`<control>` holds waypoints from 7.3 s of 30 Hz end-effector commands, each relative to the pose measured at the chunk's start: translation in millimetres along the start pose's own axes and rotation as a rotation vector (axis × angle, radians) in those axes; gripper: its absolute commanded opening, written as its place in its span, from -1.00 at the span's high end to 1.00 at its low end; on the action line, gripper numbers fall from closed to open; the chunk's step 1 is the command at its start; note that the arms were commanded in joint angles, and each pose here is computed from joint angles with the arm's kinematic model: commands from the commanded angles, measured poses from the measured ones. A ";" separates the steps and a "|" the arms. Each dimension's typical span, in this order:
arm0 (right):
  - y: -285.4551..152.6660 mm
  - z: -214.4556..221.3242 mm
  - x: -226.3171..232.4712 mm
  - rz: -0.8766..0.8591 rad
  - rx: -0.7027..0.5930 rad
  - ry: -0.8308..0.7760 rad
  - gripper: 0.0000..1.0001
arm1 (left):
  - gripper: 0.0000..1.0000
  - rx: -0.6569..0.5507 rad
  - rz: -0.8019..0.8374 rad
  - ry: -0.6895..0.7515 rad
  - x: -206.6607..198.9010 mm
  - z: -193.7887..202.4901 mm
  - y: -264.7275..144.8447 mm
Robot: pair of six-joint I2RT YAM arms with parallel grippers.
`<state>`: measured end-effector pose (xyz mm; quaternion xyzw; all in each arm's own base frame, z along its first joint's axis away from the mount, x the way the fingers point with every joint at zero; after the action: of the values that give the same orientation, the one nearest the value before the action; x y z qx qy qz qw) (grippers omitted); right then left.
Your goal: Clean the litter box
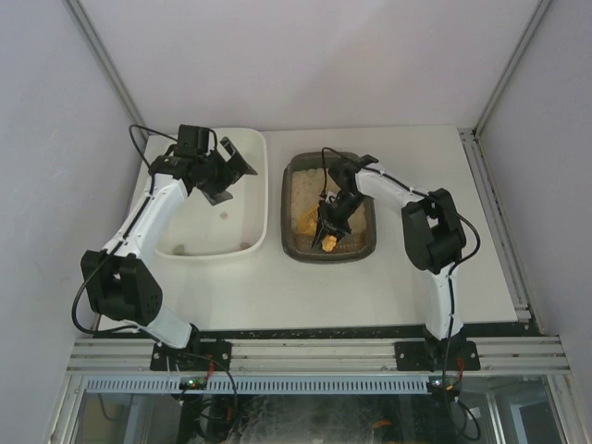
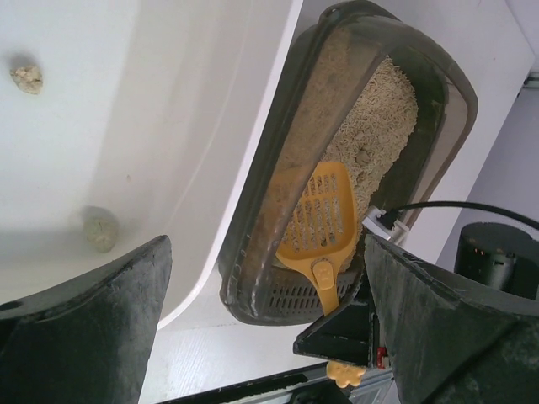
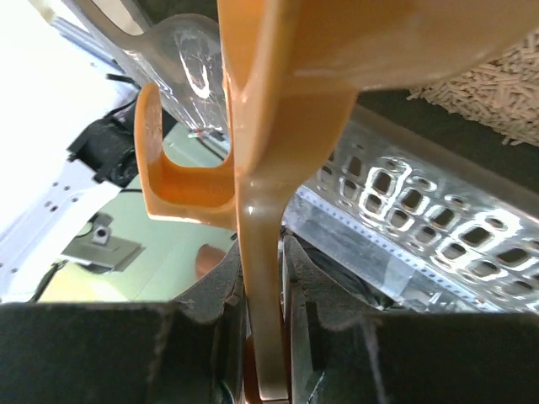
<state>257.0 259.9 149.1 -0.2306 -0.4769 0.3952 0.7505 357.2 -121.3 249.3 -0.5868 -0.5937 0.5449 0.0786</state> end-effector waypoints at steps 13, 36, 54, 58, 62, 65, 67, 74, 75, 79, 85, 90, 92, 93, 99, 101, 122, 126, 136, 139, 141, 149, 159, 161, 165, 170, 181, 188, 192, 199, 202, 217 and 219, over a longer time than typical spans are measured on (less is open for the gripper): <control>1.9 -55.6 51.8 -0.359 0.091 -0.070 1.00 | -0.99 -0.055 0.094 0.027 -4.6 -1.6 -15.6; -12.3 -35.2 20.9 -0.029 -0.108 -0.198 1.00 | -0.99 -0.121 0.122 0.108 -53.2 -24.4 68.4; 5.2 -41.0 23.4 0.072 -0.115 -0.270 1.00 | -0.99 -0.064 0.222 0.288 -79.4 -12.2 130.7; 2.4 -44.7 26.4 0.039 -0.108 -0.271 1.00 | -0.99 -0.025 0.221 0.283 -74.6 -3.7 142.7; 4.3 -46.3 39.1 -0.020 -0.080 -0.293 1.00 | -0.99 0.005 0.216 0.268 -66.1 5.2 148.9; 11.5 -47.2 44.3 -0.044 -0.051 -0.303 1.00 | -0.99 0.021 0.220 0.256 -62.3 10.7 149.8; 16.8 -46.0 46.0 -0.069 -0.023 -0.307 1.00 | -0.99 0.026 0.221 0.248 -61.3 12.6 150.1; 26.5 -37.6 40.5 -0.038 -0.008 -0.340 1.00 | -0.99 0.013 0.218 0.240 -59.8 12.4 150.3; 26.9 -34.7 39.5 -0.038 -0.005 -0.346 1.00 | -0.99 0.006 0.214 0.239 -59.2 11.2 150.4; 31.3 -24.5 43.2 -0.084 0.024 -0.373 1.00 | -0.99 -0.018 0.210 0.219 -59.9 8.3 147.6; 34.2 -22.2 63.9 -0.287 0.105 -0.402 1.00 | -0.99 -0.030 0.239 0.158 -65.5 6.3 142.1; 19.5 -46.5 60.5 -0.444 0.083 -0.318 1.00 | -0.99 -0.035 0.257 0.130 -69.5 5.3 137.9; 11.9 -55.9 58.0 -0.517 0.066 -0.285 1.00 | -1.00 -0.036 0.258 0.123 -68.7 5.4 137.3; 7.5 -60.2 57.6 -0.547 0.050 -0.275 1.00 | -0.99 -0.034 0.259 0.122 -68.9 6.3 137.0; -9.4 -66.9 45.9 -0.533 -0.039 -0.258 1.00 | -0.99 -0.038 0.261 0.134 -68.3 6.5 132.2; -13.5 -64.6 40.7 -0.495 -0.069 -0.256 1.00 | -0.99 -0.045 0.263 0.139 -68.0 4.9 128.9; -33.8 -29.0 12.6 -0.341 -0.241 -0.327 1.00 | -0.99 -0.201 0.223 0.353 -81.0 -26.1 49.9; -34.3 -24.4 17.4 -0.390 -0.304 -0.389 1.00 | -0.99 -0.234 0.197 0.396 -70.1 -26.6 24.3; -41.9 -19.7 27.9 -0.571 -0.506 -0.565 1.00 | -0.99 -0.320 0.165 0.542 -46.0 -10.5 -70.4; -45.7 -16.5 29.7 -0.603 -0.549 -0.606 1.00 | -0.99 -0.383 0.154 0.579 -36.7 -7.4 -99.7; -46.2 -14.7 28.6 -0.625 -0.578 -0.639 1.00 | -0.99 -0.422 0.140 0.601 -28.5 -4.6 -116.2; -54.2 -10.2 23.0 -0.751 -0.691 -0.733 1.00 | -0.99 -0.518 -0.023 0.717 34.5 17.1 -124.5; -52.6 -10.6 34.5 -0.814 -0.596 -0.749 1.00 | -0.99 -0.471 -0.122 0.695 84.0 33.2 -100.8; -59.2 -12.1 32.1 -0.848 -0.589 -0.723 1.00 | -0.99 -0.447 -0.116 0.663 88.8 33.5 -99.1; -69.4 -16.2 30.1 -0.939 -0.569 -0.649 1.00 | -0.99 -0.438 -0.159 0.644 97.0 29.7 -98.3; -57.6 -7.5 38.4 -0.910 -0.507 -0.670 1.00 | -0.99 -0.509 -0.246 0.647 99.7 11.3 -115.0; -56.9 -9.1 47.4 -0.888 -0.427 -0.642 1.00 | -0.99 -0.535 -0.239 0.625 112.8 -5.5 -135.9; -38.8 10.3 56.7 -0.867 -0.356 -0.690 1.00 | -0.99 -0.379 -0.076 0.695 101.9 9.8 -124.3; -29.3 11.0 64.8 -0.814 -0.393 -0.666 1.00 | -0.99 -0.360 -0.064 0.688 93.3 -4.0 -139.3; -3.7 18.4 112.3 -0.507 -0.464 -0.760 1.00 | -0.99 -0.204 0.069 0.573 90.9 -23.5 -147.4; 8.5 17.4 126.8 -0.301 -0.544 -0.810 1.00 | -0.99 -0.248 0.007 0.488 100.5 -44.7 -156.6; 52.1 7.8 137.9 0.706 -0.870 -1.000 1.00 | -0.99 -0.282 -0.337 0.267 144.4 -92.3 -168.1; 55.0 8.3 139.2 0.830 -0.935 -1.059 1.00 | -0.99 -0.290 -0.324 0.261 145.7 -88.6 -164.6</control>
<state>253.1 420.8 163.9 -0.3684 -0.7943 0.4222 0.2348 285.0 89.8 317.6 -0.5540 -0.7204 0.3750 0.1832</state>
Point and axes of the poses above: each gripper's point midway between its finger pads, its own y axis out along the fingers, its own x axis along the line the jaws close on, z = x × y, the point moved 5 cm from there along -y, back along the fingers, and after that the axes turned 5 degrees about y, right-handed, at the moved point
